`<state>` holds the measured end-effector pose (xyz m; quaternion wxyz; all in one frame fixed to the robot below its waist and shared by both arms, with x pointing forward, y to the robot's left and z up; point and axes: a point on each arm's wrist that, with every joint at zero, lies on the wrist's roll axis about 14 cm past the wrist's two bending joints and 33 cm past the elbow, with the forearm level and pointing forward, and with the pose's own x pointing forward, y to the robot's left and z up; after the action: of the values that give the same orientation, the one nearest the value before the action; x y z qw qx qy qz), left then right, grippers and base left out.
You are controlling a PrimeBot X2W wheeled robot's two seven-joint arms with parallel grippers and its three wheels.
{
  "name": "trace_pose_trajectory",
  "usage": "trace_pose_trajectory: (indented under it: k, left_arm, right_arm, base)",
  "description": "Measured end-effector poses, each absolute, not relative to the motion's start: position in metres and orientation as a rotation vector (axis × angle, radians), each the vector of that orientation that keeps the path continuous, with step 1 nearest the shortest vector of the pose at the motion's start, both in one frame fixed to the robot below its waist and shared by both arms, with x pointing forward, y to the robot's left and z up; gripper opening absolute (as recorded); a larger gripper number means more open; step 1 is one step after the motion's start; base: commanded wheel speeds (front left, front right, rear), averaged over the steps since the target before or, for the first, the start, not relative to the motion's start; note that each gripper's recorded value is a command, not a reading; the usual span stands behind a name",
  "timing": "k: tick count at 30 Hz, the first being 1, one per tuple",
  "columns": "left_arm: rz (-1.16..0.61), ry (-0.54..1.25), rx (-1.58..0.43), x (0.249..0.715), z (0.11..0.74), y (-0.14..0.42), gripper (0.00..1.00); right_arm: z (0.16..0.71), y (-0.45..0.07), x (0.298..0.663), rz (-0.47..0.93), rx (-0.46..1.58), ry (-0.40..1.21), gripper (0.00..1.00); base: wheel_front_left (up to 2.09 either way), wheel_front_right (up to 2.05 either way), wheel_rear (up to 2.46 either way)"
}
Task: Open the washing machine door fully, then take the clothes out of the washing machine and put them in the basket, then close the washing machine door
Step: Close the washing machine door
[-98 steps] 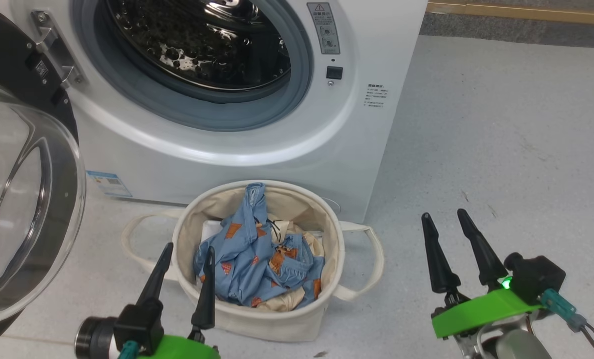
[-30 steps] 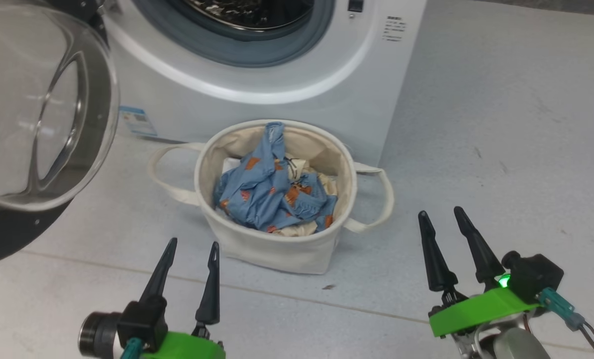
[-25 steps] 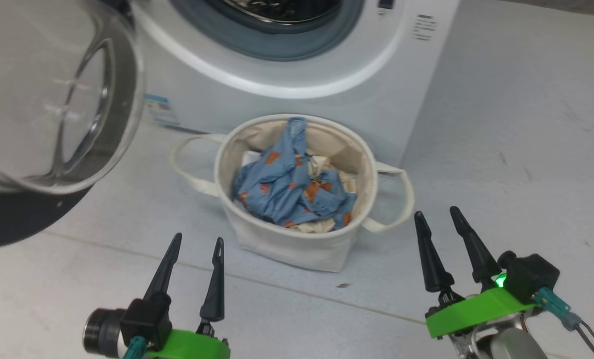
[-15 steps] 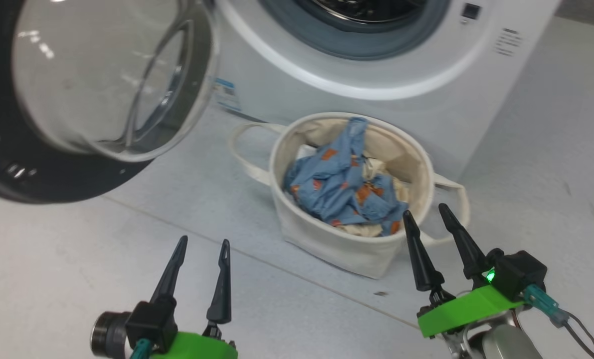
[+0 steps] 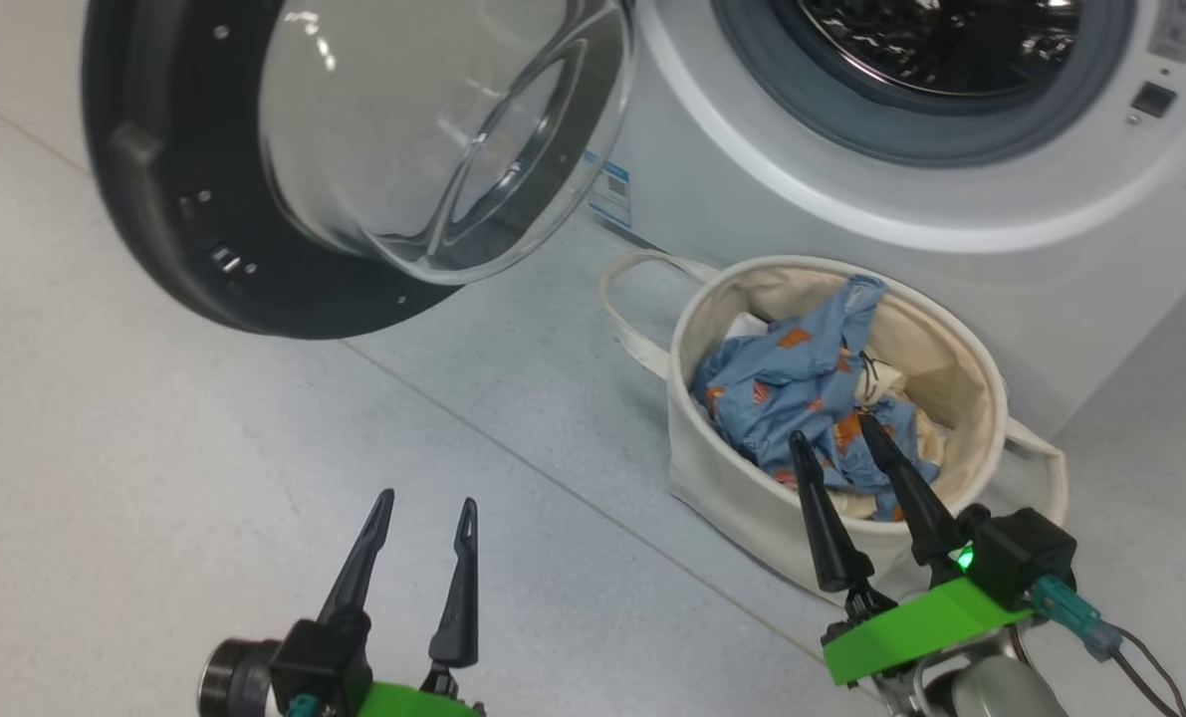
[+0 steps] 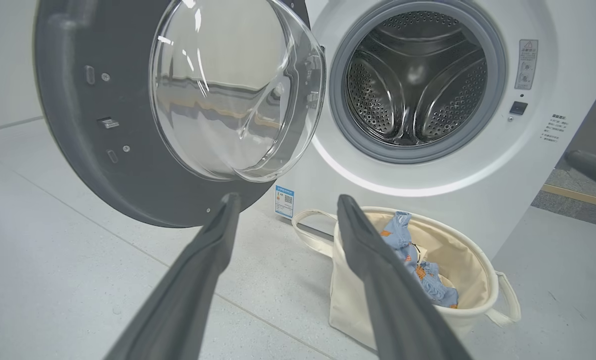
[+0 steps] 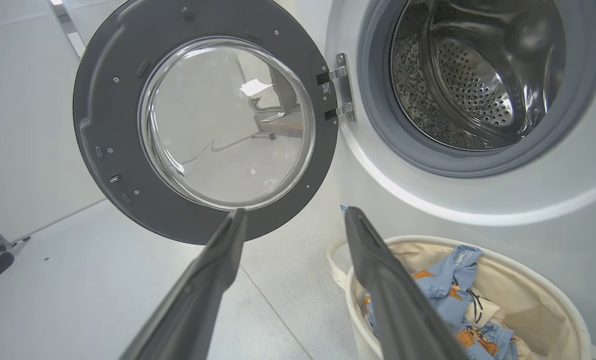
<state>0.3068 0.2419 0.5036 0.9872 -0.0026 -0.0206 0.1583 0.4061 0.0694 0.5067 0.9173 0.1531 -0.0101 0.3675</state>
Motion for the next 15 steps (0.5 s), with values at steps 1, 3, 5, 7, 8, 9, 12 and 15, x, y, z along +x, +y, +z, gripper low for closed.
trace_pose_trajectory:
  k: [1,3,5,7,8,9,12,15]
  left_arm:
    - [0.325,-0.044,-0.004,0.305,0.505,0.244,1.00]
    - [0.335,-0.050,-0.004,0.301,0.507,0.246,1.00]
    - [0.341,-0.057,-0.004,0.299,0.508,0.247,1.00]
    - [0.345,-0.062,-0.005,0.297,0.510,0.248,1.00]
    - [0.346,-0.062,-0.005,0.297,0.510,0.249,1.00]
    - [0.347,-0.061,-0.007,0.295,0.509,0.248,1.00]
    - [0.350,-0.055,-0.011,0.292,0.507,0.248,1.00]
    - [0.350,-0.056,-0.011,0.292,0.507,0.248,1.00]
  right_arm:
    - [0.507,0.072,0.405,0.764,0.315,-0.020,1.00]
    - [0.507,0.076,0.401,0.777,0.314,-0.017,1.00]
    - [0.508,0.078,0.399,0.786,0.312,-0.017,1.00]
    - [0.510,0.080,0.397,0.795,0.310,-0.021,1.00]
    - [0.511,0.082,0.396,0.800,0.312,-0.022,1.00]
    - [0.512,0.083,0.394,0.804,0.311,-0.023,1.00]
    - [0.513,0.084,0.392,0.809,0.312,-0.025,1.00]
    - [0.513,0.084,0.391,0.812,0.315,-0.023,1.00]
  base:
    - [0.00,0.00,0.00]
    - [0.00,0.00,0.00]
    - [0.00,0.00,0.00]
    - [0.00,0.00,0.00]
    - [0.00,0.00,0.00]
    - [0.00,0.00,0.00]
    - [0.00,0.00,0.00]
    - [0.00,0.00,0.00]
